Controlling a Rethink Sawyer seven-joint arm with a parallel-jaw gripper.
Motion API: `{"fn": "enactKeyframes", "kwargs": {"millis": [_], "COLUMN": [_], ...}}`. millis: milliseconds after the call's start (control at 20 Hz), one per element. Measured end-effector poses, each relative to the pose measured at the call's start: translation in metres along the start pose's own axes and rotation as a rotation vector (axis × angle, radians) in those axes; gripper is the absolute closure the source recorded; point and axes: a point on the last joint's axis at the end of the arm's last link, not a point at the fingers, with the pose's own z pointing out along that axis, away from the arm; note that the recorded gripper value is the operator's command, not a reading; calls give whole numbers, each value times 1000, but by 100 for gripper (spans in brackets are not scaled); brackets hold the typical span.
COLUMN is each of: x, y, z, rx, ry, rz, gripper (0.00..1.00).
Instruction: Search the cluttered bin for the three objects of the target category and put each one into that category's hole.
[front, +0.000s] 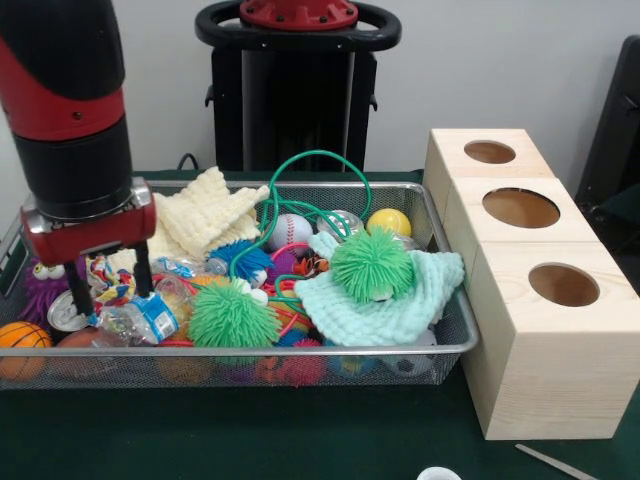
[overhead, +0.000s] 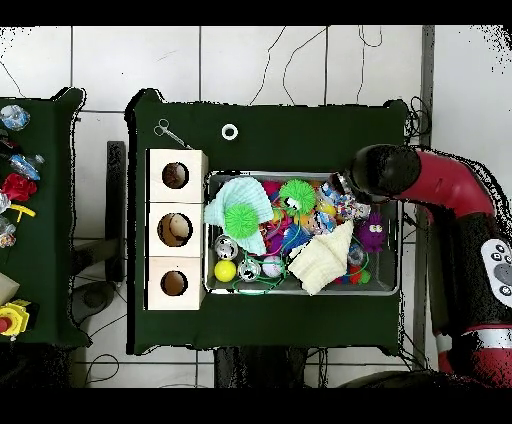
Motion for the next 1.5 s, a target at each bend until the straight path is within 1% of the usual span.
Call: {"fn": "enactKeyframes", "kwargs": {"millis": [100,200,400,550,800,1000,1200,1350,1400,1500], "x": [4,6,8,12,15,17,25,31,34,38], "y": [-7,-9,-14,-14,-12,-12,-9,-7,-6,-4], "z": [-4,-7,-17,-25,-30,-29,-23,-17,-11,-6], "rx": [-4,-6,7,12,15,13,-3,-17,-26,-32], "ry": [11,17,15,17,20,23,33,40,46,54], "rz": [-20,-25,-21,-23,-26,-26,-24,-20,-20,-23], "gripper": [0,0,0,0,0,0,0,0,0,0]}}
